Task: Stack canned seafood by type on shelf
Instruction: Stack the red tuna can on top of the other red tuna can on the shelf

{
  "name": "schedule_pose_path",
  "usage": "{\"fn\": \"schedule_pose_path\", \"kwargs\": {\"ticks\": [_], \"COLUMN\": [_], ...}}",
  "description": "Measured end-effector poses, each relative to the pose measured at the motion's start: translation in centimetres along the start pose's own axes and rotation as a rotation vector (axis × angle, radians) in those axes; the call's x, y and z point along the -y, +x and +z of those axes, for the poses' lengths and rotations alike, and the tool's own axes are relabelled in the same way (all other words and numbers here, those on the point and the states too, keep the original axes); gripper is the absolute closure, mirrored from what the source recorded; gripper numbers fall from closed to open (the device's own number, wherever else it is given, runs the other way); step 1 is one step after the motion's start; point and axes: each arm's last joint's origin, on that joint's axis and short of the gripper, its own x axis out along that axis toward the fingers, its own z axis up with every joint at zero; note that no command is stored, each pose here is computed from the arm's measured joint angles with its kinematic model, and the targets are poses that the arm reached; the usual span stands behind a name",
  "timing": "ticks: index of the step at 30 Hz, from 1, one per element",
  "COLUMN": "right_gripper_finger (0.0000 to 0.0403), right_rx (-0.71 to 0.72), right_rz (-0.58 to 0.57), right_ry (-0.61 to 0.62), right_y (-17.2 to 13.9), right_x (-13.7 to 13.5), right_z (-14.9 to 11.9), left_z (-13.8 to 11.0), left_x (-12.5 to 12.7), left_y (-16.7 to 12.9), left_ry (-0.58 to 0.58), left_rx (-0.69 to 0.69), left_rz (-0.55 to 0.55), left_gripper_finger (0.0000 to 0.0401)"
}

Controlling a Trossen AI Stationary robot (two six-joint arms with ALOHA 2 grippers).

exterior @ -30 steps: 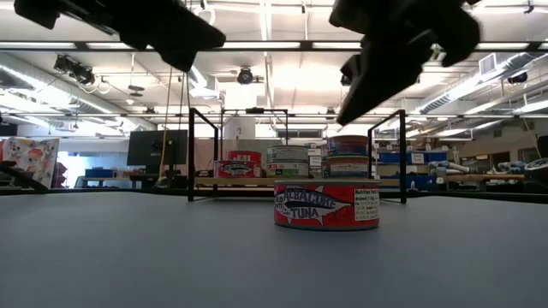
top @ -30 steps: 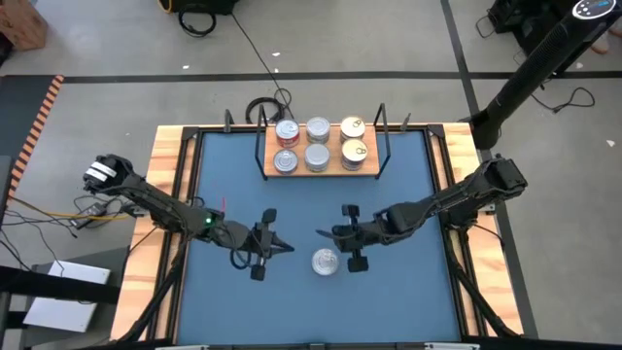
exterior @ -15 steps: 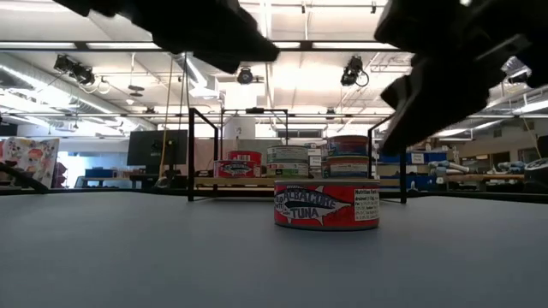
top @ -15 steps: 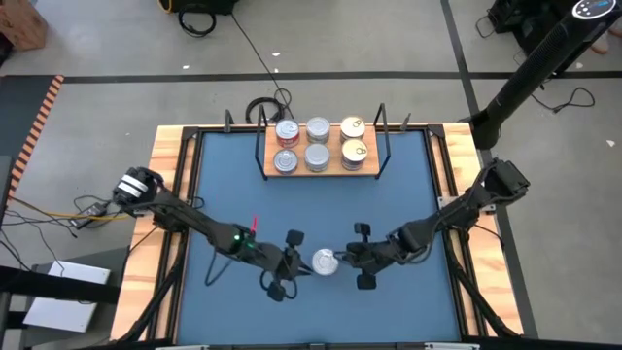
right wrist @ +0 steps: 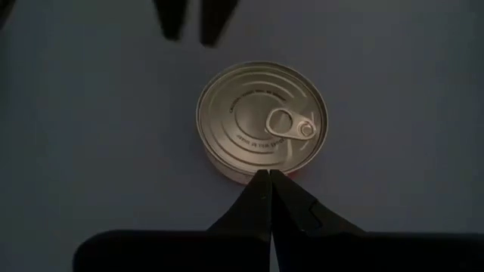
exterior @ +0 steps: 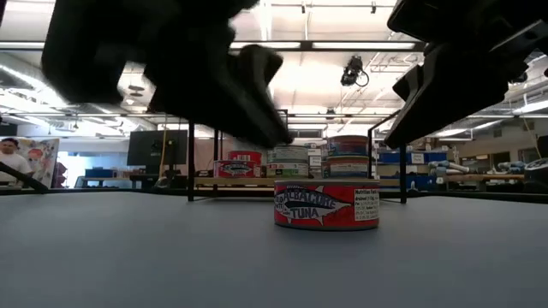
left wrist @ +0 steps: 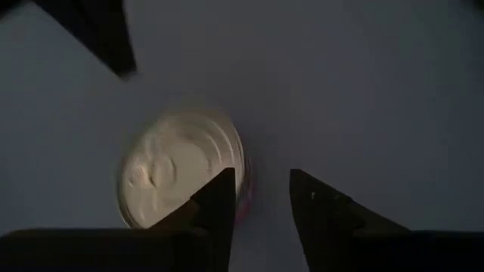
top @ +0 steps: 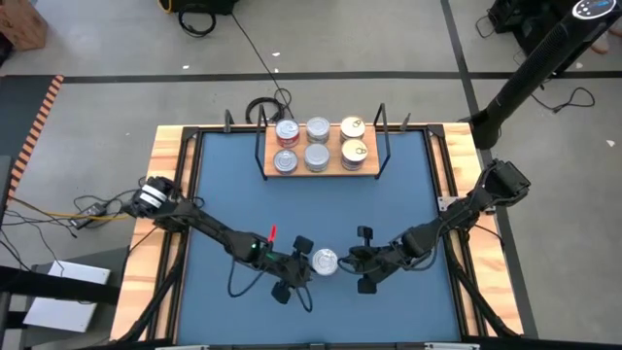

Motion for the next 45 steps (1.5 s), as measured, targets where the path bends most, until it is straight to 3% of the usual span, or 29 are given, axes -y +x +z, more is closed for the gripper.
{"fn": "schedule_pose_path", "kwargs": {"ticks": [4, 10, 18, 35, 39, 45], "right_gripper_finger": [0.0395, 0.0395, 0.0395, 0.0395, 0.0395, 0.0394], "right_rx": [0.009, 0.014, 0.015, 0.019, 0.018, 0.018], "right_rz": [0.003, 0.005, 0.006, 0.008, 0.008, 0.008], "right_ry": [0.003, 0.003, 0.003, -0.003, -0.004, -0.007], "right_y": [0.0, 0.0, 0.0, 0.0, 0.0, 0.0], "right_x": [0.0, -0.1, -0.1, -0.1, -0.1, -0.1], "right_z": [0.1, 0.2, 0.2, 0.2, 0.2, 0.2], "left_z": [-0.8, -1.0, -1.3, -2.1, -2.1, -2.0], "left_x": [0.0, -0.7, -0.6, -0.7, -0.7, -0.6], "left_y": [0.9, 1.3, 1.3, 2.6, 2.6, 2.6], "left_ry": [0.061, 0.057, 0.062, 0.154, 0.187, 0.229], "left_rx": [-0.055, -0.074, -0.088, -0.097, -0.104, -0.105], "left_rz": [0.013, 0.12, 0.045, 0.065, 0.092, 0.101], "left_gripper_finger": [0.027, 0.027, 0.027, 0.0271, 0.0287, 0.0348]}}
